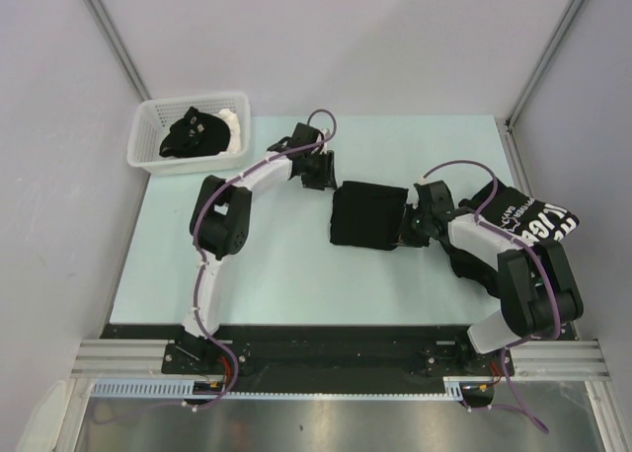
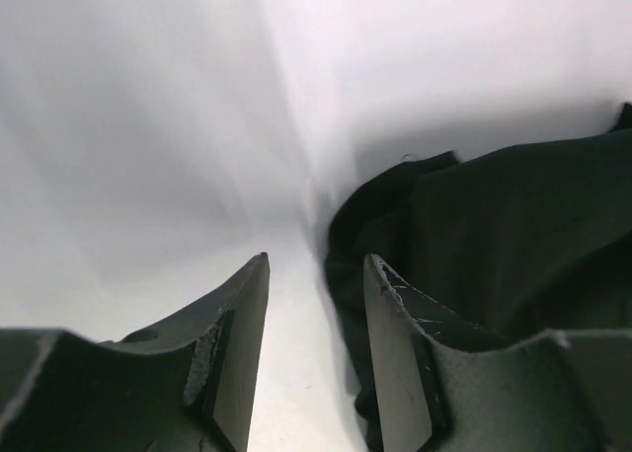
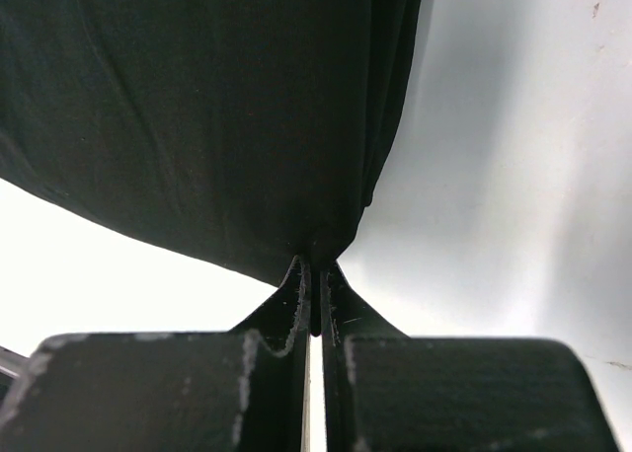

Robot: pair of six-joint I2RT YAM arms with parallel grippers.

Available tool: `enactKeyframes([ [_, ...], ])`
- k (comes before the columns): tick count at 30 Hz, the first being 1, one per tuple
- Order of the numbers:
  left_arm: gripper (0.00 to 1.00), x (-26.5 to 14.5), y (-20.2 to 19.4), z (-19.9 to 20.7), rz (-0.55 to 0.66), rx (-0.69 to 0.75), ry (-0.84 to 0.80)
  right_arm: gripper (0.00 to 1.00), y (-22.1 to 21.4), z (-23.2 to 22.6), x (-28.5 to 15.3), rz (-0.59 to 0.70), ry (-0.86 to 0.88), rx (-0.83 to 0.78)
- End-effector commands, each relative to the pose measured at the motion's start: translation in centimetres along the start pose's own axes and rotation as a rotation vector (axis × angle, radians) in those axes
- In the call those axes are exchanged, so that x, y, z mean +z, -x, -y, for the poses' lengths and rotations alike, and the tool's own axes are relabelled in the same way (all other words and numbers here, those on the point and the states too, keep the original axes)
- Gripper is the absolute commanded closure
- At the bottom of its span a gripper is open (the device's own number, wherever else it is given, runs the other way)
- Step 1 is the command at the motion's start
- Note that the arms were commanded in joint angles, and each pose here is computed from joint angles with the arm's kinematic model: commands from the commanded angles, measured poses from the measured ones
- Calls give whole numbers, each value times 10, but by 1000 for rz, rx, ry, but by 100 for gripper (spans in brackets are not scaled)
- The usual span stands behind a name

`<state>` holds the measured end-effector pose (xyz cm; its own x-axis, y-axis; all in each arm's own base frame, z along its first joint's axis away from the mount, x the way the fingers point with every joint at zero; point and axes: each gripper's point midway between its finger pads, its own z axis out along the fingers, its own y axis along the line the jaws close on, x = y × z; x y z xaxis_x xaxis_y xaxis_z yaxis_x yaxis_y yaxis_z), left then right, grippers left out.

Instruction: Fold and stack the t-shirts

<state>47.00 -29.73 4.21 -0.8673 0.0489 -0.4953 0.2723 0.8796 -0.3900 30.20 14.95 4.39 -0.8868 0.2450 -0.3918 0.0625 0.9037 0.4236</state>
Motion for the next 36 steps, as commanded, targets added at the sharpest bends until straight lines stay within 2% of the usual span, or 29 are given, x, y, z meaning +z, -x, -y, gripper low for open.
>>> enactKeyframes([
  [1,51,-18,42,35,111,9,-132,100,-7,4,0,-35,7,-16],
  [8,49,-19,46,52,108,-30,-226,100,-3,4,5,-33,23,-7],
  [17,47,-4,36,49,65,-62,-250,100,-1,8,3,-29,24,-4],
  [29,39,10,16,29,2,-103,-161,100,6,7,-1,-7,42,2],
  [36,38,11,2,21,-54,-118,-132,100,7,7,1,-8,47,4],
])
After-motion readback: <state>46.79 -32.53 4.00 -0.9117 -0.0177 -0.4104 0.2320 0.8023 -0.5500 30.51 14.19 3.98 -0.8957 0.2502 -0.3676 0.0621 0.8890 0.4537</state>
